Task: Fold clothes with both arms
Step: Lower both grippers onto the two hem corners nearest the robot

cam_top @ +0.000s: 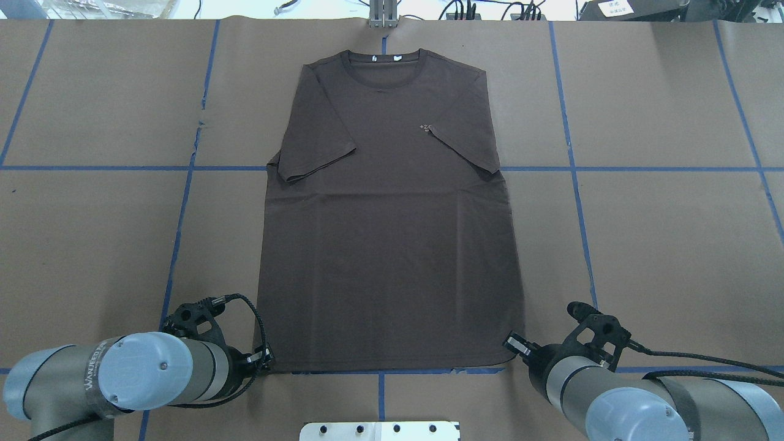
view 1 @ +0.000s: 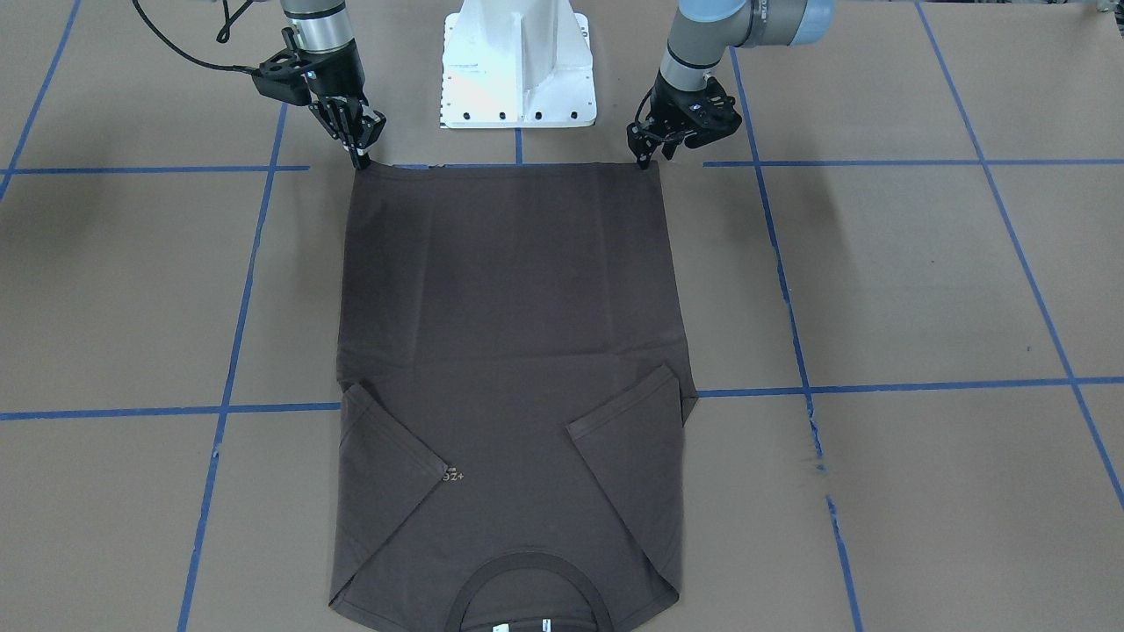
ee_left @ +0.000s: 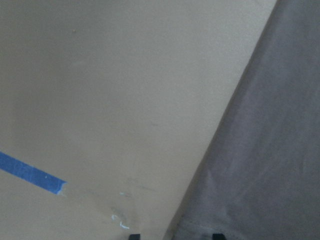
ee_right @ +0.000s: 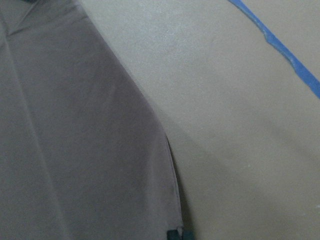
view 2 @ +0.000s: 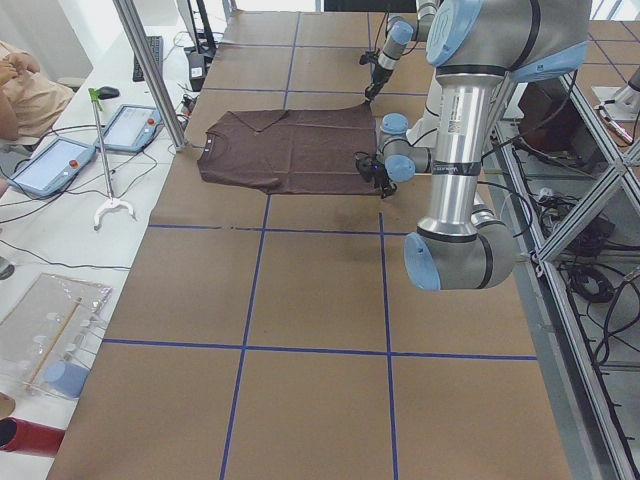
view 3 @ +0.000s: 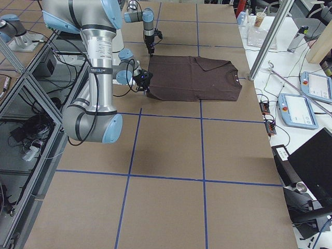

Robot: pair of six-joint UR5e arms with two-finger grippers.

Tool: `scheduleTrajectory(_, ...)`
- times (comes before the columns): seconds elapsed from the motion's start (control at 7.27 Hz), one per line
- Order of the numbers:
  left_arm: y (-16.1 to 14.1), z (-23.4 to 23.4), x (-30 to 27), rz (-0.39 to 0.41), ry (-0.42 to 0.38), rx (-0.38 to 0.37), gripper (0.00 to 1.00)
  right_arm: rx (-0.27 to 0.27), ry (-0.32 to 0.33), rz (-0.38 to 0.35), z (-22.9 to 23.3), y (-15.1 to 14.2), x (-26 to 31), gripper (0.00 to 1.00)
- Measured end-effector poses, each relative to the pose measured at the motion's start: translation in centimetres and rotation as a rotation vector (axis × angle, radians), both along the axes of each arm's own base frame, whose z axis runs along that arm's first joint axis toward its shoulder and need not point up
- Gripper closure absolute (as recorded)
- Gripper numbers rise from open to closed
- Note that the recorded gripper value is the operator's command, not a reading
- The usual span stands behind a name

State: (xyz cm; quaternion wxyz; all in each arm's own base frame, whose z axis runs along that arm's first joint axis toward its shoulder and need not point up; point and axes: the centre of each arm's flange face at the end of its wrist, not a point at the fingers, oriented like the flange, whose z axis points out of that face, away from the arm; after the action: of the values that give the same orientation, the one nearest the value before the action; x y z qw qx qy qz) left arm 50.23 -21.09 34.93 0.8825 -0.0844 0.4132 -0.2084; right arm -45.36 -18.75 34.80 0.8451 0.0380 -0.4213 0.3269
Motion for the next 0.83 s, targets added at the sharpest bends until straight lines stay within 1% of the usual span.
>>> scheduleTrajectory(0.14,0.07,0.10,0.19,0.003,-0.002,0.001,0.52,0.000,0.003,0.000,0.12,0.00,0.03,1.00)
scheduleTrajectory(0.28,0.09,0.18,0.40,0.005,-0.005,0.004,0.69,0.000,0.005,0.000,0.23,0.00,0.06,1.00)
scheduleTrajectory(0.41,0.08,0.18,0.49,0.007,-0.006,0.005,1.00,0.000,0.006,0.000,0.26,0.00,0.07,1.00)
scheduleTrajectory(0.83,-0.33,-0.34,0.27,0.000,0.005,0.010,1.00,0.000,0.009,0.001,0.40,-0.05,0.12,1.00)
